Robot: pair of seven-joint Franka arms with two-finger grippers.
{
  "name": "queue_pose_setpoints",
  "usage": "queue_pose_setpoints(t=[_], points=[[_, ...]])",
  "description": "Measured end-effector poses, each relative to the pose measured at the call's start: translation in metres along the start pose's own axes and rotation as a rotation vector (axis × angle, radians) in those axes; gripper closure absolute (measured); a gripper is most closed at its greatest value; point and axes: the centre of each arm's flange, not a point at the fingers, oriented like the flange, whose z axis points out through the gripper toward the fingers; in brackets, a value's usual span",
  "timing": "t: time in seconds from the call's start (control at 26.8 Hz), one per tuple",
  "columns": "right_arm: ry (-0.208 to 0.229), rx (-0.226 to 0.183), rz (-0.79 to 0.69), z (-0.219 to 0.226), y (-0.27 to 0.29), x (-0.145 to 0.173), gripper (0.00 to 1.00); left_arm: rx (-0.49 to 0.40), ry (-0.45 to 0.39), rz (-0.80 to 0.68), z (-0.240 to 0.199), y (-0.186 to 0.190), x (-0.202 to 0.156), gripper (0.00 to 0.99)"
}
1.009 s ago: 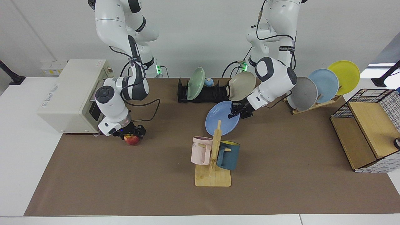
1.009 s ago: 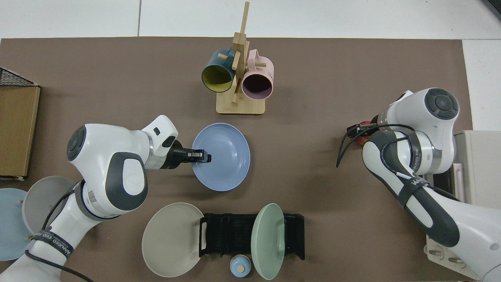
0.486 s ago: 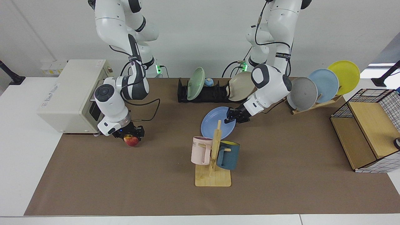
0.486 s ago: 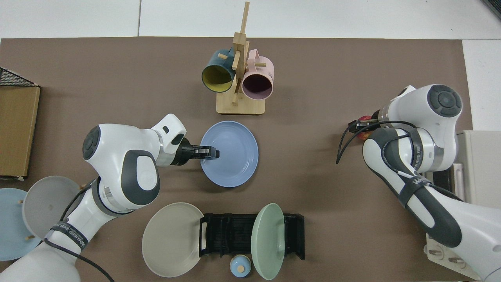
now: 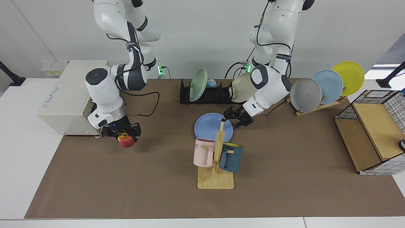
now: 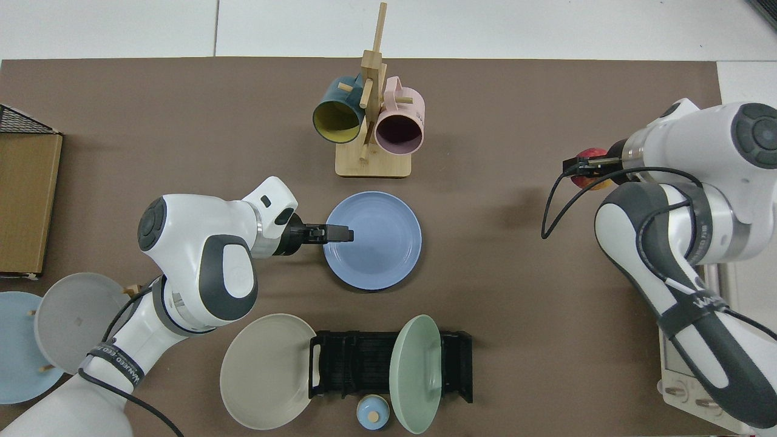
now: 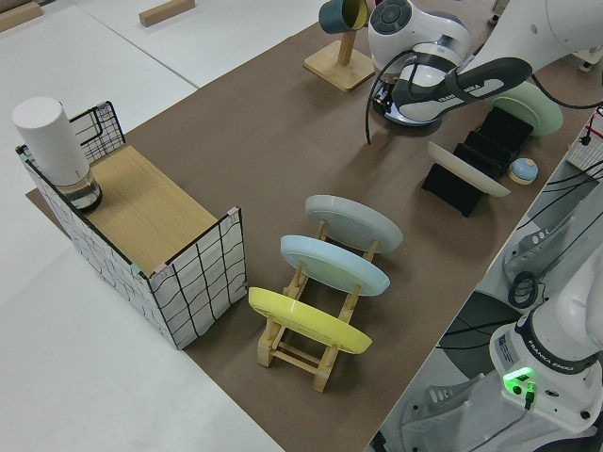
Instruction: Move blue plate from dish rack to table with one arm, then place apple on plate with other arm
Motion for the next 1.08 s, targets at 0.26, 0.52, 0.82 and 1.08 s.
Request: queue_pose_setpoints(t=[0.26,0.52,0.82,1.08], points=[[0.015,0.014,0.018,-0.030,-0.040,0.005,0.24,0.041,0.008,0.034,-0.033,0.022,0.002,0.075],[0.013,0.033,-0.017,-0.030,-0.104,-0.004,0.24,0.303,-0.060,0.111,-0.121,0.045,-0.007,0.044],[0.028,0.079,-0.007,-0.029,-0.218,-0.022,0.24,0.529,-0.119,0.165,-0.194,0.083,-0.010,0.031],[0.021,0.116,0.028,-0.003,-0.313,-0.056,0.24,0.581,-0.121,0.159,-0.246,0.097,0.003,0.022]])
